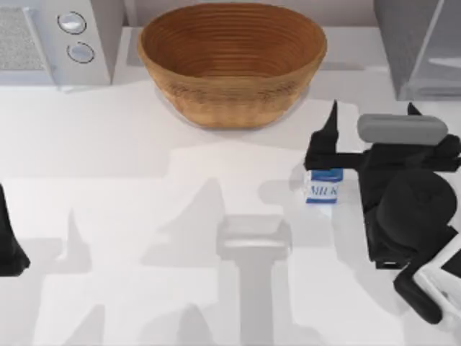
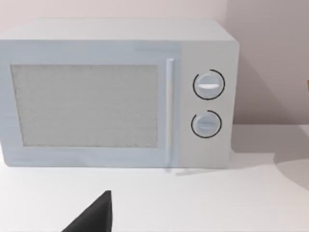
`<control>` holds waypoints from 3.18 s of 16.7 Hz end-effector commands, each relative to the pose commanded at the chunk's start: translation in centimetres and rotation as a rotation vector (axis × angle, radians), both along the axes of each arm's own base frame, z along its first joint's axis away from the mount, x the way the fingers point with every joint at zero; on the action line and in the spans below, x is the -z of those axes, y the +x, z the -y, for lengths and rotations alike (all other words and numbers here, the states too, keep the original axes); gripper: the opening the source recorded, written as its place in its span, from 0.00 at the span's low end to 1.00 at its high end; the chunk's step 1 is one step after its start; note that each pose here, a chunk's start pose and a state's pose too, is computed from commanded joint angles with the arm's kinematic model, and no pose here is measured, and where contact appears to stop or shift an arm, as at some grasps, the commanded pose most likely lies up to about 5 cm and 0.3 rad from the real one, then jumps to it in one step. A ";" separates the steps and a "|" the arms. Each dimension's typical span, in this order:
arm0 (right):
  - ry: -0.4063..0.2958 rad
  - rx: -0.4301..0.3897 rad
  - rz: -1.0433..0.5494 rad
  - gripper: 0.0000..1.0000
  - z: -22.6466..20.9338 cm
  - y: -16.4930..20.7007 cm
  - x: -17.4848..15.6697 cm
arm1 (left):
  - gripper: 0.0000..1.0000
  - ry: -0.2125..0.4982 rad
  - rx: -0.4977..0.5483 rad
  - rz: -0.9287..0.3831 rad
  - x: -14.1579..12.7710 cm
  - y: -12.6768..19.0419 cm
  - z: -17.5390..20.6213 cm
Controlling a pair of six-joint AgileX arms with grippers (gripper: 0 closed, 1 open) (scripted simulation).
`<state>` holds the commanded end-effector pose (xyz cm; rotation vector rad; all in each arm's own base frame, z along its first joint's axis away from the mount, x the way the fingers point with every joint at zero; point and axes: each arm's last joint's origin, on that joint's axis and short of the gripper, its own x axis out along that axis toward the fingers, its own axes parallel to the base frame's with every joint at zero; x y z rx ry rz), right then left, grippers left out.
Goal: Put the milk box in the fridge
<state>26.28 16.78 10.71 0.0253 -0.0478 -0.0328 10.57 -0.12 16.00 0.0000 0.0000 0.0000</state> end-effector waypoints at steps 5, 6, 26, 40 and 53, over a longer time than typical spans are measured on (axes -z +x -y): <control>-0.014 -0.011 -0.034 1.00 -3.2 -2.1 7.2 | 1.00 0.000 0.000 0.000 0.0 0.0 0.0; -0.017 -0.014 -0.038 1.00 -3.5 -2.5 8.2 | 1.00 0.000 0.000 0.000 0.0 0.0 0.0; -0.025 -0.022 -0.047 1.00 -4.5 -0.2 10.6 | 1.00 0.000 0.000 0.000 0.0 0.0 0.0; -0.025 -0.023 -0.048 1.00 -4.0 1.2 10.6 | 1.00 0.000 0.000 0.000 0.0 0.0 0.0; -0.025 -0.023 -0.048 0.17 -4.0 1.2 10.6 | 1.00 0.000 0.000 0.000 0.0 0.0 0.0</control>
